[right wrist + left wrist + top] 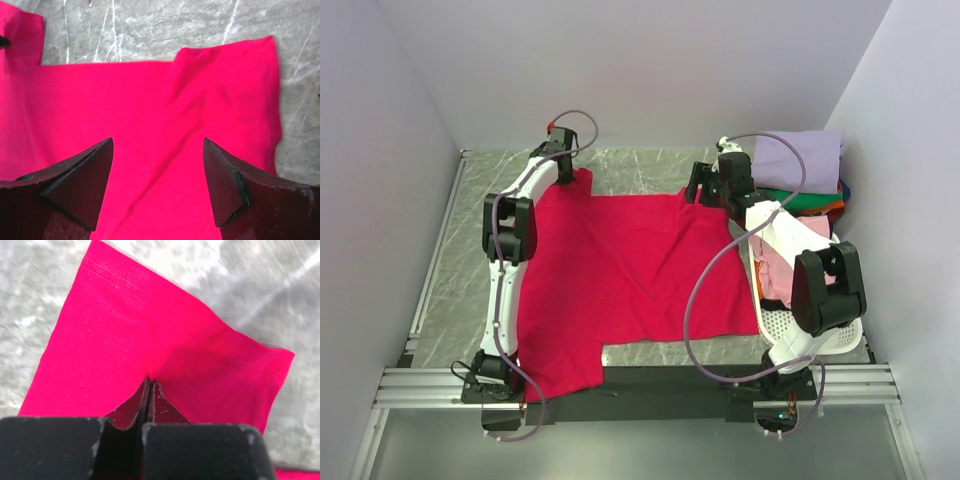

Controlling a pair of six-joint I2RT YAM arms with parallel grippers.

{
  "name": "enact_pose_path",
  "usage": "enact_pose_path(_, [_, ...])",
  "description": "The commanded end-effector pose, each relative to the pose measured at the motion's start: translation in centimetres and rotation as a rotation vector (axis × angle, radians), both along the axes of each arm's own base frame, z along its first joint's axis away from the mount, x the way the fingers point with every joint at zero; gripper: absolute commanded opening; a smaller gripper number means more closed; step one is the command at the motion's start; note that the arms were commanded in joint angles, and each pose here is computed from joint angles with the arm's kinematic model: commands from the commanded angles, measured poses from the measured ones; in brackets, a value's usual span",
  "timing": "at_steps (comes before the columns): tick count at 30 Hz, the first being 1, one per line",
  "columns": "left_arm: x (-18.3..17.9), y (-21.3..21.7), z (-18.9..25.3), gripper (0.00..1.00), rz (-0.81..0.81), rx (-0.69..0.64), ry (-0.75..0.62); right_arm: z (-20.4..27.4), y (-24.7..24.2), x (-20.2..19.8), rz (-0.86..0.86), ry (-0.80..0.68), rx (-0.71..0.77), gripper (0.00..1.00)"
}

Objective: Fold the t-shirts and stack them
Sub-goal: Flatten the tshirt out

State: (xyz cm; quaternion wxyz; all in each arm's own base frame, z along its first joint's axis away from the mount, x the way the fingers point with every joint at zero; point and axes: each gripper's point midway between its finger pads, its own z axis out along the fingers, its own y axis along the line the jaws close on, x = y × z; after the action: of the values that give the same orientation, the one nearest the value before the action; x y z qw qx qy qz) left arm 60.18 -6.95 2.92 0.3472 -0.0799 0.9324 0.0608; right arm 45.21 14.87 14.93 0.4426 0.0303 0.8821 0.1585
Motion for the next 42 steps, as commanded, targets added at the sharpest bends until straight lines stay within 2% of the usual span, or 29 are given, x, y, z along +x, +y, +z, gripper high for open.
enact_pose_path(1, [-0.1,2.6,-2.0,0.0,0.028,-0.003,0.063,2.1,0.1,-0.2,0.004,-0.061,0.009,0.78])
enact_pose_path(10, [2.3,4.7,-1.2,0.0,0.038,-0.047,0.001,-1.0,0.0,1.9,-0.032,0.016,-0.036,0.78])
enact_pose_path(19, [4.9,4.0,1.1,0.0,-0.018,-0.078,-0.106,-2.4,0.7,5.3,-0.047,0.05,-0.055,0.78])
enact_pose_path(26, [6.4,3.2,2.6,0.0,-0.069,-0.102,-0.172,-3.5,1.7,5.5,-0.025,0.08,-0.036,0.77])
enact_pose_path(38, [8.4,3.2,4.8,0.0,-0.063,-0.101,-0.279,-4.1,1.9,4.4,-0.011,0.107,-0.062,0.77])
enact_pose_path(39, [8.2,3.2,5.7,0.03,-0.06,-0.106,-0.292,-4.3,1.8,4.4,-0.011,0.111,-0.068,0.77])
enact_pose_path(40, [8.1,3.2,6.1,0.16,-0.058,-0.109,-0.297,-4.5,1.7,4.2,-0.011,0.122,-0.074,0.77])
enact_pose_path(42, [7.8,2.8,7.4,0.26,-0.062,-0.114,-0.317,-4.7,1.2,4.3,-0.026,0.126,-0.095,0.77])
